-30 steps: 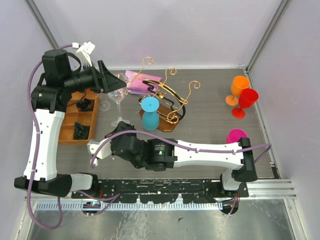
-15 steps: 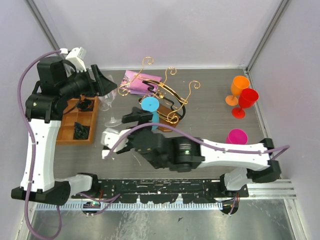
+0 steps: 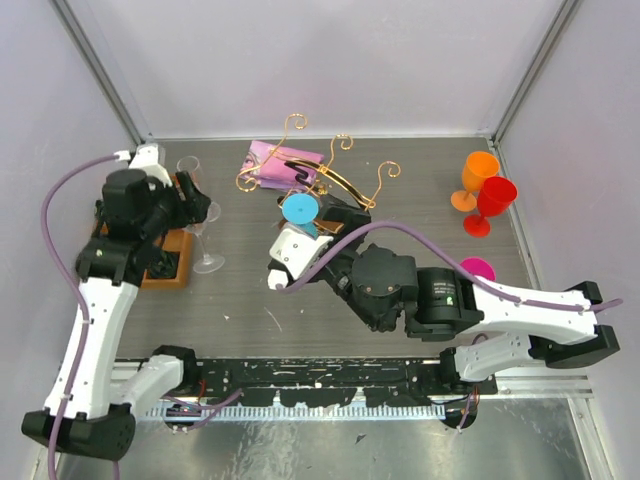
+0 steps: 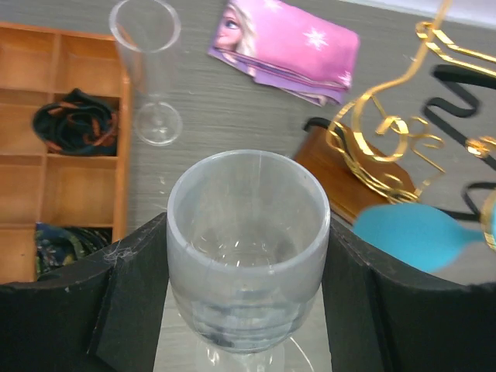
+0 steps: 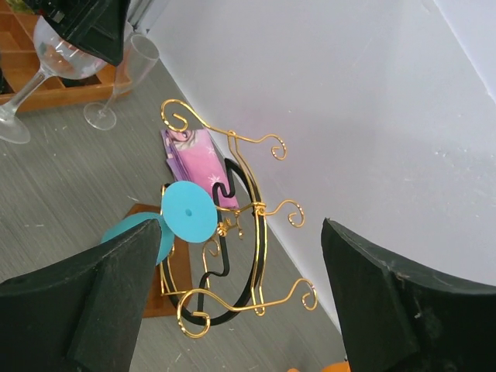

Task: Take the wine glass off the wine glass rack

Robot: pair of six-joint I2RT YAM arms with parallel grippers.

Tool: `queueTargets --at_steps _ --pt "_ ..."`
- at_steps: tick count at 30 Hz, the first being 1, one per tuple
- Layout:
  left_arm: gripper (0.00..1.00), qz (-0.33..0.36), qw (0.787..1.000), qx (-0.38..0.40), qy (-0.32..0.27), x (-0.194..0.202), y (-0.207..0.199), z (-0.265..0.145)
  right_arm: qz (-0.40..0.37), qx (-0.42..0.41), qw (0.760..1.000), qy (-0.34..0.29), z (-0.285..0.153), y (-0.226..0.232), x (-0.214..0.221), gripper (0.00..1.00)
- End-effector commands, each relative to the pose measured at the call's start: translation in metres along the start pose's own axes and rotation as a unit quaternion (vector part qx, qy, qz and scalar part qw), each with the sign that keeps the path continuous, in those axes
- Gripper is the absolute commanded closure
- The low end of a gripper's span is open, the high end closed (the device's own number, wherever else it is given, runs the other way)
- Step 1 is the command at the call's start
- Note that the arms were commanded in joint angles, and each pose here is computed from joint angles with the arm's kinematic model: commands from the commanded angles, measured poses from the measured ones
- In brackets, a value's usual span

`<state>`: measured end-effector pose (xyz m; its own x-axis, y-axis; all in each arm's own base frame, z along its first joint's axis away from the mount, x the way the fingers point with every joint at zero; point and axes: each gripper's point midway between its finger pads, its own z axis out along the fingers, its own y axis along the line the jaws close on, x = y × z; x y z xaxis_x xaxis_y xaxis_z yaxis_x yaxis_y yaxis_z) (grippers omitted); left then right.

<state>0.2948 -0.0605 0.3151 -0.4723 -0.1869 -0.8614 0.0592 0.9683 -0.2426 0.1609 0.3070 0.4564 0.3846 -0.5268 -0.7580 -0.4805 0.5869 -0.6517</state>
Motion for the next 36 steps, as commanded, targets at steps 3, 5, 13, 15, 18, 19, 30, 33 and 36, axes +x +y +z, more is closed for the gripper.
queueTargets --at_steps 3,5,13,15,18,19,30,33,36 --pt "0.38 -0.011 0.974 -0.082 -0.212 -0.047 0.037 0.003 0.046 0.029 0.998 -0.018 -0.004 -0.014 -0.002 0.07" --pt "0.38 -0.013 0.968 -0.099 -0.231 -0.045 0.046 0.009 0.057 0.038 0.997 -0.019 -0.005 -0.022 0.000 0.06" --pt "0.40 -0.042 0.956 -0.118 -0.266 -0.012 0.065 0.053 0.097 0.054 0.994 -0.023 -0.016 -0.044 0.017 0.01" --pt "0.41 -0.038 0.957 -0.125 -0.260 -0.001 0.068 0.065 0.096 0.056 0.994 -0.020 -0.017 -0.046 0.023 0.00" --pt "0.41 -0.015 0.955 -0.139 -0.262 0.010 0.067 0.076 0.095 0.057 0.994 -0.019 -0.016 -0.048 0.030 0.00" --pt "0.41 -0.004 0.953 -0.146 -0.264 0.012 0.066 0.080 0.095 0.058 0.994 -0.018 -0.015 -0.049 0.031 0.00" --pt "0.37 0.040 0.932 -0.195 -0.302 0.028 0.072 0.095 0.093 0.060 0.994 -0.004 -0.002 -0.050 0.048 0.00" --pt "0.37 0.037 0.933 -0.191 -0.302 0.037 0.072 0.098 0.090 0.060 0.994 -0.001 0.000 -0.051 0.051 0.00" --pt "0.36 0.031 0.933 -0.187 -0.304 0.044 0.072 0.100 0.092 0.058 0.994 0.002 0.003 -0.050 0.053 0.00"
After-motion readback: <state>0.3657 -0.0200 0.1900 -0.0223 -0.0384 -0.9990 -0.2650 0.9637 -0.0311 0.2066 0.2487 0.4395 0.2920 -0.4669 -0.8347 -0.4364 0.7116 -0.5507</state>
